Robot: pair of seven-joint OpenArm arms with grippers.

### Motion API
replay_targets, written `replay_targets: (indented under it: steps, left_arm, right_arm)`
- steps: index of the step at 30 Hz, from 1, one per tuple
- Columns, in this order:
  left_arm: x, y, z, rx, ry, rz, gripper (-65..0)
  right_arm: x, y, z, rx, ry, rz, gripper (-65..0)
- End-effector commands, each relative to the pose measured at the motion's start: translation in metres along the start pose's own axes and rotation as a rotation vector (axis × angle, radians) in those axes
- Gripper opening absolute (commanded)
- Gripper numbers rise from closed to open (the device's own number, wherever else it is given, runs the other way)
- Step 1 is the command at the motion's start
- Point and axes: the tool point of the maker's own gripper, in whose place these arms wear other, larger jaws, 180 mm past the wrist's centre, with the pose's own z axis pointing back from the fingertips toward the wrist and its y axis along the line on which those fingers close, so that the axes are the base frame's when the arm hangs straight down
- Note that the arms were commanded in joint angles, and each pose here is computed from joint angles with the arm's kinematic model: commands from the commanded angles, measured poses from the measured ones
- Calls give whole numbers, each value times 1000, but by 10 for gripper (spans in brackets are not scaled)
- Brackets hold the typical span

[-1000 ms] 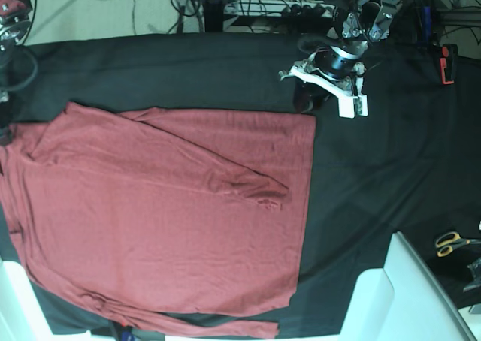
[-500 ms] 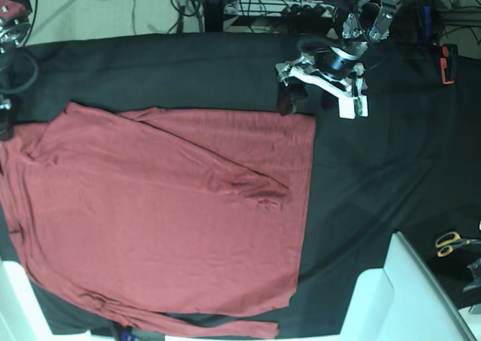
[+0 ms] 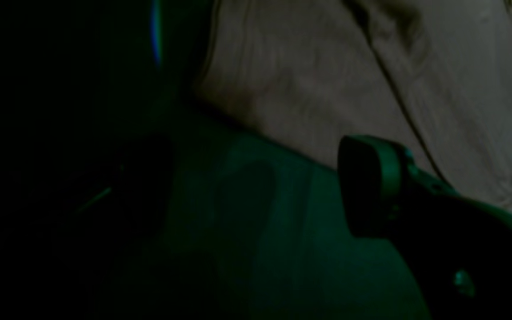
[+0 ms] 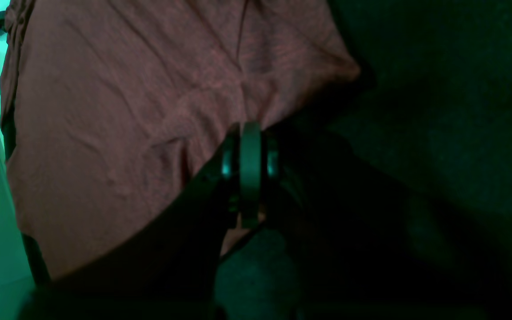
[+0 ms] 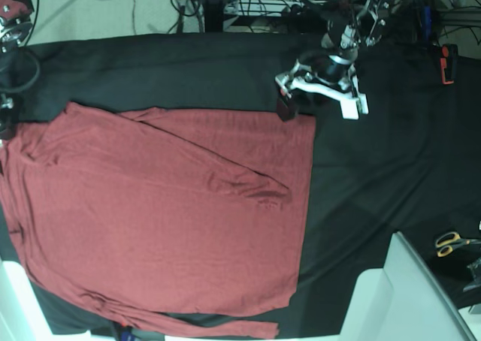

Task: Fold the T-shirt properly
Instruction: 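Lower the left gripper and pinch the shirt hem corner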

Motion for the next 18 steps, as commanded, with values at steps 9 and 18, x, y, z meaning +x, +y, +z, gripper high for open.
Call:
replay_targets:
  steps: [9, 18]
  left_arm:
    - [6, -9, -28, 11, 4, 40, -94]
    - [0, -16, -35, 8, 10, 59, -296]
  right_arm:
    - [22, -1, 7, 3, -45, 22, -650]
    - [22, -2, 7, 1, -44, 22, -650]
